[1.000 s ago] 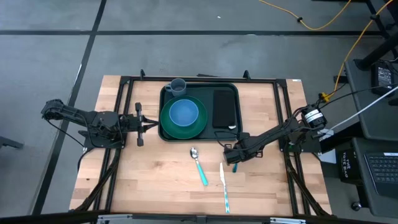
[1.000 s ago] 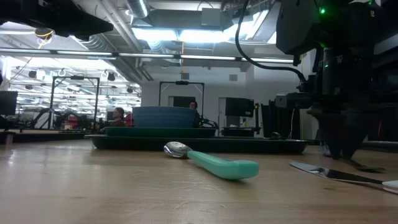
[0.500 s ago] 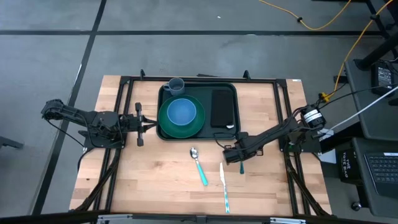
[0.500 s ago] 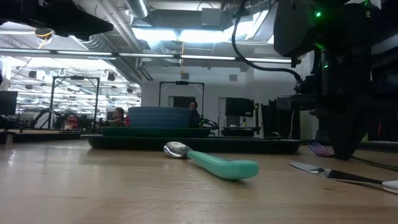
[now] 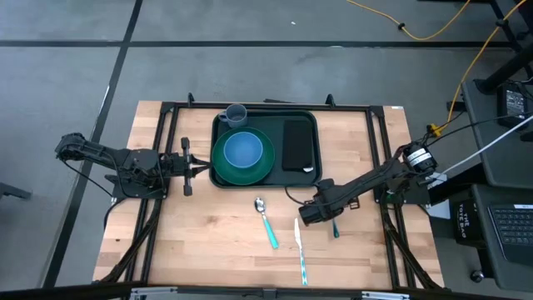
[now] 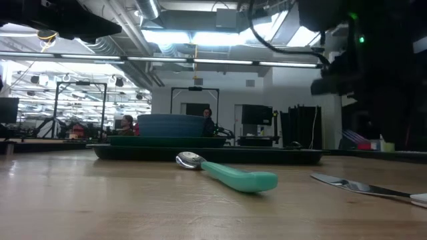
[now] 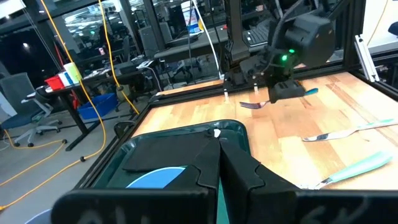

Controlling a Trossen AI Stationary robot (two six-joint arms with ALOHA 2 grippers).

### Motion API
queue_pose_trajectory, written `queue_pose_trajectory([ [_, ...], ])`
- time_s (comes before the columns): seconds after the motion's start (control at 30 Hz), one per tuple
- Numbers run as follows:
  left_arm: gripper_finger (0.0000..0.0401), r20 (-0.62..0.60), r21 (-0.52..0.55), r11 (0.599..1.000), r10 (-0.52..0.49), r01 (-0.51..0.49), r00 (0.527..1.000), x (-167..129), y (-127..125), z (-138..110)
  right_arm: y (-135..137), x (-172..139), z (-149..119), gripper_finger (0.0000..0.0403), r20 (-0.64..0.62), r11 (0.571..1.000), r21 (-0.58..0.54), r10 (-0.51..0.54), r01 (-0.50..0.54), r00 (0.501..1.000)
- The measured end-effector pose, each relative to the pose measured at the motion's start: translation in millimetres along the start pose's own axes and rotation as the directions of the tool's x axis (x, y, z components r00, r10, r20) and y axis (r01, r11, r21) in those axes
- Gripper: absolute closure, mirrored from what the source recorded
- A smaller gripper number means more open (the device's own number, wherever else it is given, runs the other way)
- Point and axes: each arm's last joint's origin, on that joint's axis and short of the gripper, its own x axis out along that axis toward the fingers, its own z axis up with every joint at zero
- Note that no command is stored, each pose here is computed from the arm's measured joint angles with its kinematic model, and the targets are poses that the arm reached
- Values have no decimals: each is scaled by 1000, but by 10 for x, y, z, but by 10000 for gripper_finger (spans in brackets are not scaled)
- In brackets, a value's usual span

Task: Set up tray
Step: Put the blue fork in the center of the black napkin

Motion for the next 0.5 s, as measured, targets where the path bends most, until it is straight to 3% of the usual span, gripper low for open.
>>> queue_pose_trajectory([
  [0.23,398,0,-1,1000,0,0,1000,0,0,0,90,-287,12,384,49,985,-159,71,-62,996],
  [0.5,398,0,-2,1000,0,0,1000,0,0,0,225,-663,96,379,157,903,-405,220,-140,963],
])
